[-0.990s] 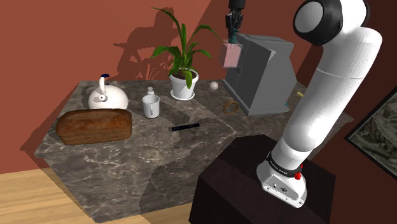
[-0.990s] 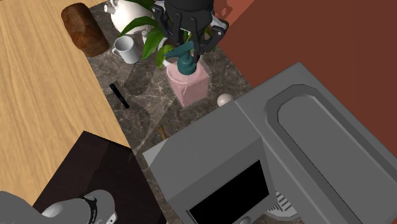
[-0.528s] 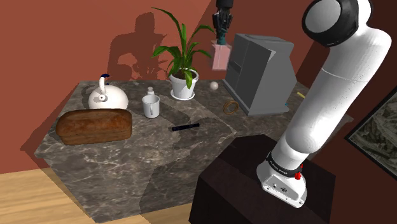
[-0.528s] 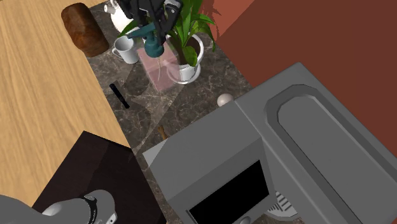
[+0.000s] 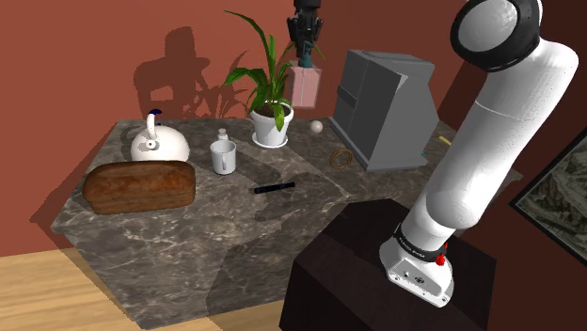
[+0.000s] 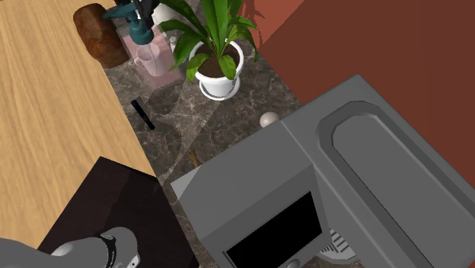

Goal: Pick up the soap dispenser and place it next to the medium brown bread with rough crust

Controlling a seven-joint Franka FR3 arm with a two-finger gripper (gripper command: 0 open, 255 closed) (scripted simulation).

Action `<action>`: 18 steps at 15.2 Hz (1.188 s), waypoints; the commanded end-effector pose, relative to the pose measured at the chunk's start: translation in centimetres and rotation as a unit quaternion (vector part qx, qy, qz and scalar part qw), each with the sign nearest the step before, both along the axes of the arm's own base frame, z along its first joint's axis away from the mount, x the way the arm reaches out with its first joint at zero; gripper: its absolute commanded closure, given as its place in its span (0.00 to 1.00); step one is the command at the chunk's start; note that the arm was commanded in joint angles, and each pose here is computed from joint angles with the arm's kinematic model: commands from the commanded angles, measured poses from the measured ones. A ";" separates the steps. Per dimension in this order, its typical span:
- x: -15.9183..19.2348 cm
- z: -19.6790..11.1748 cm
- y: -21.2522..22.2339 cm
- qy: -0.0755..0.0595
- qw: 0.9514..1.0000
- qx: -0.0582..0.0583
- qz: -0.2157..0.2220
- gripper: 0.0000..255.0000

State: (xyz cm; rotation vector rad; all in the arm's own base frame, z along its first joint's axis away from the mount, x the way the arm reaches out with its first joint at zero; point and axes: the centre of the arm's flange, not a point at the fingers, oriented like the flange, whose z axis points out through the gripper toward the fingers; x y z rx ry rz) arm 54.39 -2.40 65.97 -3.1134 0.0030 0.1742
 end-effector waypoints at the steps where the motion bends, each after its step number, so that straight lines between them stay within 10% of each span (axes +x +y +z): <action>1: 0.3 -0.3 2.8 0.000 1.000 0.000 -0.001 1.00; 18: 3.1 -0.2 25.1 0.000 1.000 0.000 -0.001 1.00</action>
